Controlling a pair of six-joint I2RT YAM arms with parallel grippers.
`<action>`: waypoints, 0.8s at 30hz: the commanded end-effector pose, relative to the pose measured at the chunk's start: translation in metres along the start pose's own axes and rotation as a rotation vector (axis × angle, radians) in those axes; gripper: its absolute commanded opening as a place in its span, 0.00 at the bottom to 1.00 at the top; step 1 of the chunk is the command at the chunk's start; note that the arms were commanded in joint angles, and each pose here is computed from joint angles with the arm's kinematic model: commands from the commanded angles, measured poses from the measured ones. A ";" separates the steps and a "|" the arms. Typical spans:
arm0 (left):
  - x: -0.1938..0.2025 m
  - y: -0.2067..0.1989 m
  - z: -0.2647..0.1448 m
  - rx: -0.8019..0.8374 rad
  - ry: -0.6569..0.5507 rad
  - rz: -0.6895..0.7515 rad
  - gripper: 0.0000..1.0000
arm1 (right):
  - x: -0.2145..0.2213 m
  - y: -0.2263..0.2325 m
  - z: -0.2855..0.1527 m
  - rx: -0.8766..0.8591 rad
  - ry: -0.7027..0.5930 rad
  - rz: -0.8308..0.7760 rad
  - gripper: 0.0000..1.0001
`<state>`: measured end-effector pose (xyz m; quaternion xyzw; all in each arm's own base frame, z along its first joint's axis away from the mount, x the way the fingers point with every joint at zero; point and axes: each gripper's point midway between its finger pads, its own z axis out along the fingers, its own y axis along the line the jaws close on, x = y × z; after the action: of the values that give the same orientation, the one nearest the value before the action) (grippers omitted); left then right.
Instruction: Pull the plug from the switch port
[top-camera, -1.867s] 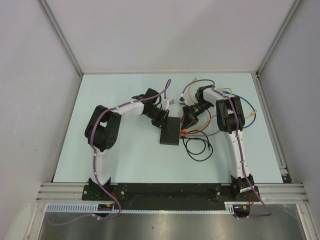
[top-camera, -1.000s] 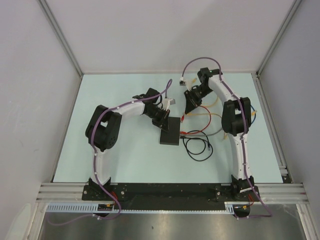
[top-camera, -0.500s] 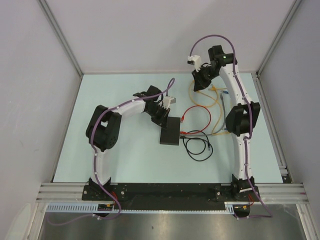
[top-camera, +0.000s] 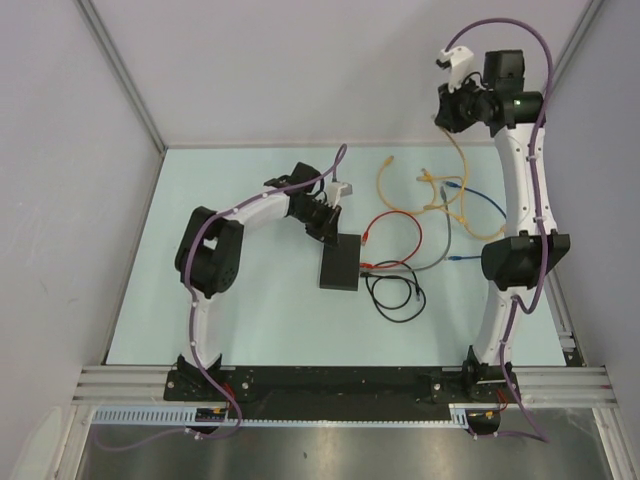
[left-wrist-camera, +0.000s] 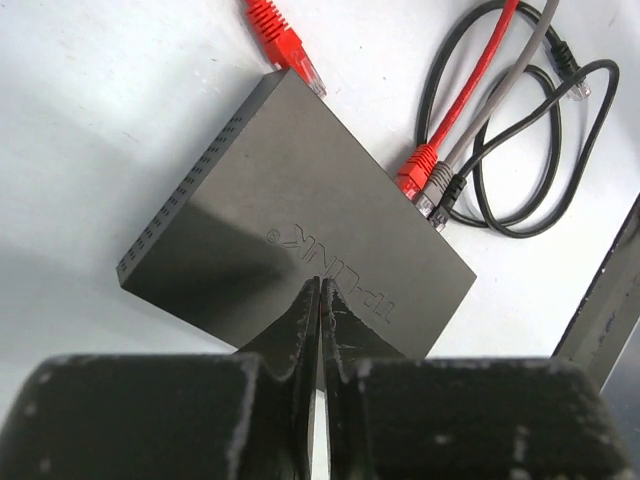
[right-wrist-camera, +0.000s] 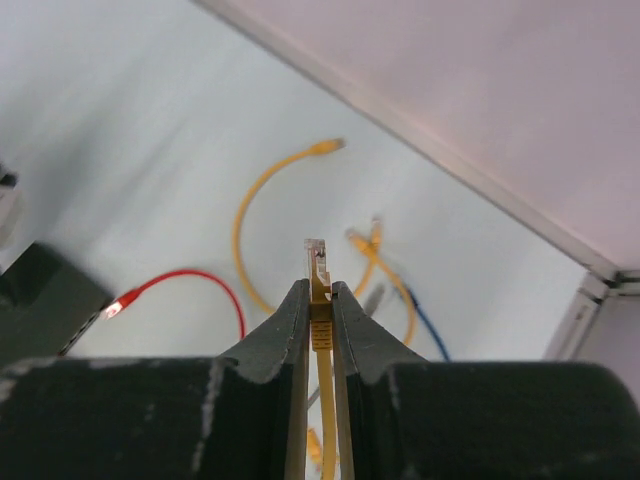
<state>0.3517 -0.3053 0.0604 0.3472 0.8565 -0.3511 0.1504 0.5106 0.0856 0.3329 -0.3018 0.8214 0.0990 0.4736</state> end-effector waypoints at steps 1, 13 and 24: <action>-0.030 -0.016 -0.016 0.024 -0.110 0.084 0.07 | -0.004 -0.050 0.010 0.186 -0.041 0.064 0.00; -0.002 0.009 -0.033 -0.056 -0.008 0.076 0.10 | 0.127 -0.098 0.143 0.299 0.180 0.343 0.01; -0.044 0.002 -0.059 -0.105 -0.162 0.092 0.12 | 0.029 -0.023 0.093 0.028 -0.014 0.250 0.90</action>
<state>0.3650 -0.2730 0.0693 0.3468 0.8660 -0.3152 0.1746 0.6078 0.0422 0.1317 -0.1190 0.9185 0.0753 0.3695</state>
